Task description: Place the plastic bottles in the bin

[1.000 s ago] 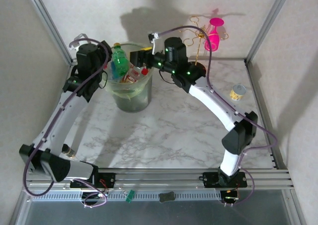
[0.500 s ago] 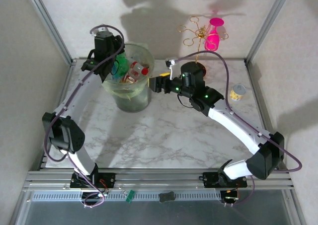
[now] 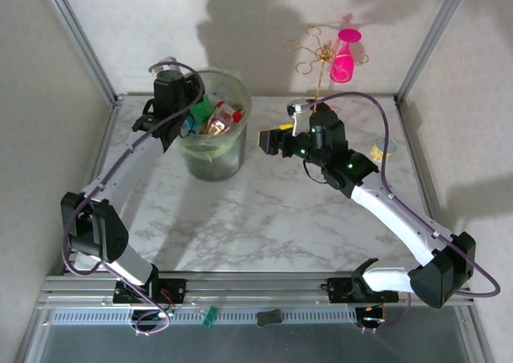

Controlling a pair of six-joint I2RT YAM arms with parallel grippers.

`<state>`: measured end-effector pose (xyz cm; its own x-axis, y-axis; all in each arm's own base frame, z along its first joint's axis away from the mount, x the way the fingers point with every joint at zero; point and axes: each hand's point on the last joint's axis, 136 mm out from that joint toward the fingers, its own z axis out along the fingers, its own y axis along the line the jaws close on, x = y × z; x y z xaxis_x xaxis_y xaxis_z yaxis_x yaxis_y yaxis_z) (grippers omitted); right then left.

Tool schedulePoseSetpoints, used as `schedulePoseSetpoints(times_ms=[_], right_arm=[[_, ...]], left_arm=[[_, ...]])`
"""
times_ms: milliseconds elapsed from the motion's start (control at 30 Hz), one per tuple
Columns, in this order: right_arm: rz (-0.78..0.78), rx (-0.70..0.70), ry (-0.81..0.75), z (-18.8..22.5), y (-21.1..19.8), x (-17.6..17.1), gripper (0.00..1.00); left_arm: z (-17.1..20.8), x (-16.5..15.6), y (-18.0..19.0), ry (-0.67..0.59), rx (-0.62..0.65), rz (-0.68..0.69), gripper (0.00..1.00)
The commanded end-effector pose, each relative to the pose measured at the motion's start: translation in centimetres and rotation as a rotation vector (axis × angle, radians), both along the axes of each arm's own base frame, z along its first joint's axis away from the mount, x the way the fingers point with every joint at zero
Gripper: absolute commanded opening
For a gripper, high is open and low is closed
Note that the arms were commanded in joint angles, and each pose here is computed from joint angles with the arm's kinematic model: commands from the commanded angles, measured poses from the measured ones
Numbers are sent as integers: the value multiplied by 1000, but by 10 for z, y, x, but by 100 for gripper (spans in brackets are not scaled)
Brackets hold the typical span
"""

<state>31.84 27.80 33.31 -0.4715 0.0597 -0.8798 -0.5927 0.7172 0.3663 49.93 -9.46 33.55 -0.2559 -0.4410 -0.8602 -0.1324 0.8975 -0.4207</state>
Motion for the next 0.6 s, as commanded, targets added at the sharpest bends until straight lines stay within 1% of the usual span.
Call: schedulePoseSetpoints(times_ms=[0,133,300,400,433,467,500,567], right_arm=[[-20,-3,-49,19,-8,-1,75],[-42,4,-79,36,-16,-3,76],[-81,17,-148,63,-31,-11,84],[-106,19,-189,77,-41,-15,90],[-123,15,-200,79,-45,-15,93],[-150,7,-213,81,-51,-15,95],[-167,3,-230,84,-55,-15,98],[-137,-10,-301,93,-59,-26,99]], left_arm=[[16,-6,-6,-7,17,-27,58],[38,-8,-2,-49,30,-11,71],[76,-25,9,-122,52,18,82],[98,-43,9,-180,39,-8,88],[104,-50,7,-199,34,-25,95],[110,-58,5,-217,30,-40,99],[114,-65,4,-231,33,-56,100],[125,-87,3,-274,42,-84,100]])
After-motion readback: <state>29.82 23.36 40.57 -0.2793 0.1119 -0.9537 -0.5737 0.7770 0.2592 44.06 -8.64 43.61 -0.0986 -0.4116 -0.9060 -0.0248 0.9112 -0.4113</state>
